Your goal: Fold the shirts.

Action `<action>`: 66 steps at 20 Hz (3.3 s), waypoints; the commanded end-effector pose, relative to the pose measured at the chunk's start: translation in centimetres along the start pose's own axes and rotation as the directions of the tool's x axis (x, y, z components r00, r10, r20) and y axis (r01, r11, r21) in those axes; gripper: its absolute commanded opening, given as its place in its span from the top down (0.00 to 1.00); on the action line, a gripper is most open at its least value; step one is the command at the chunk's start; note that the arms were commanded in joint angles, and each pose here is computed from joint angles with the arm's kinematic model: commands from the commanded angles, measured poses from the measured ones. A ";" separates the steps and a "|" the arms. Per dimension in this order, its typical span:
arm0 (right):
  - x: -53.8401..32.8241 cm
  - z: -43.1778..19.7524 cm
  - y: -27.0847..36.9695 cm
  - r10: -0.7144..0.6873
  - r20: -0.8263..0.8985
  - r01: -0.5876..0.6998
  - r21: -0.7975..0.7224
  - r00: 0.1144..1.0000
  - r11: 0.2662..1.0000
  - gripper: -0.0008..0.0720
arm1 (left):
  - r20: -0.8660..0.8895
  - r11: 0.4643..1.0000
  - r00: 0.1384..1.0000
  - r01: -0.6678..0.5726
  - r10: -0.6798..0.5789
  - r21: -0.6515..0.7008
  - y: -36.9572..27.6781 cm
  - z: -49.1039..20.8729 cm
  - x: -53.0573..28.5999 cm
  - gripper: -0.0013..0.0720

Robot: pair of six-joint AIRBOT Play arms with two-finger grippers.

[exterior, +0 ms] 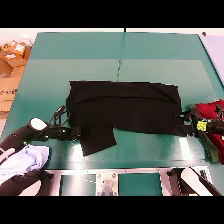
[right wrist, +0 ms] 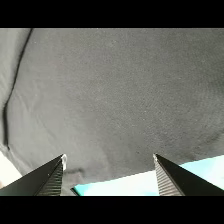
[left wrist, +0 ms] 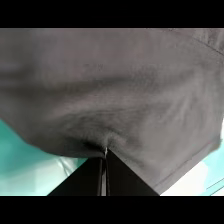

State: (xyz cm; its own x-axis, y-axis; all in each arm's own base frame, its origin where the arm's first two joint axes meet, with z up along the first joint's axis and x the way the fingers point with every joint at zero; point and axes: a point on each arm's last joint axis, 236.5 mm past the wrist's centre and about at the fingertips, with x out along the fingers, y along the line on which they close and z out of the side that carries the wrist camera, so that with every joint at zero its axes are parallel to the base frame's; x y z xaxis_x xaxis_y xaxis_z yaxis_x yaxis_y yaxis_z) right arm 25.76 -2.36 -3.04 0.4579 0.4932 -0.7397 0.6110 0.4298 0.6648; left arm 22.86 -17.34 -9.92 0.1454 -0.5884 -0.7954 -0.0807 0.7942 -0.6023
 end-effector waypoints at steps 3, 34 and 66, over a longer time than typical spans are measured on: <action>0.1 -0.1 -1.7 -0.066 -0.009 0.066 -0.007 0.998 0.998 0.90 | -0.084 0.985 0.996 0.025 -0.011 0.173 -2.9 0.3 -2.1 0.95; 4.5 1.3 -6.8 -0.160 0.113 0.139 0.171 0.981 0.975 0.96 | -0.164 0.943 0.980 -0.050 0.109 0.330 -3.2 0.3 -5.8 0.95; 8.5 18.2 9.0 -0.029 0.229 0.055 -0.107 0.973 0.993 0.56 | 0.473 0.862 0.872 -0.331 0.124 0.384 -6.9 27.5 -7.3 0.27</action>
State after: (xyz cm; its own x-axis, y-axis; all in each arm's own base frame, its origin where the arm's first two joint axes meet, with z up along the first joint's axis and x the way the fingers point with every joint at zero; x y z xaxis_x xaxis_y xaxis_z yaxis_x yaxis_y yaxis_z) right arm 43.73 -6.17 -4.13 0.5626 0.3053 -0.7683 0.5880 0.5056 0.6314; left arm 44.98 -14.64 2.18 0.5099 -0.3674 -0.7778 0.2778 0.9261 -0.2554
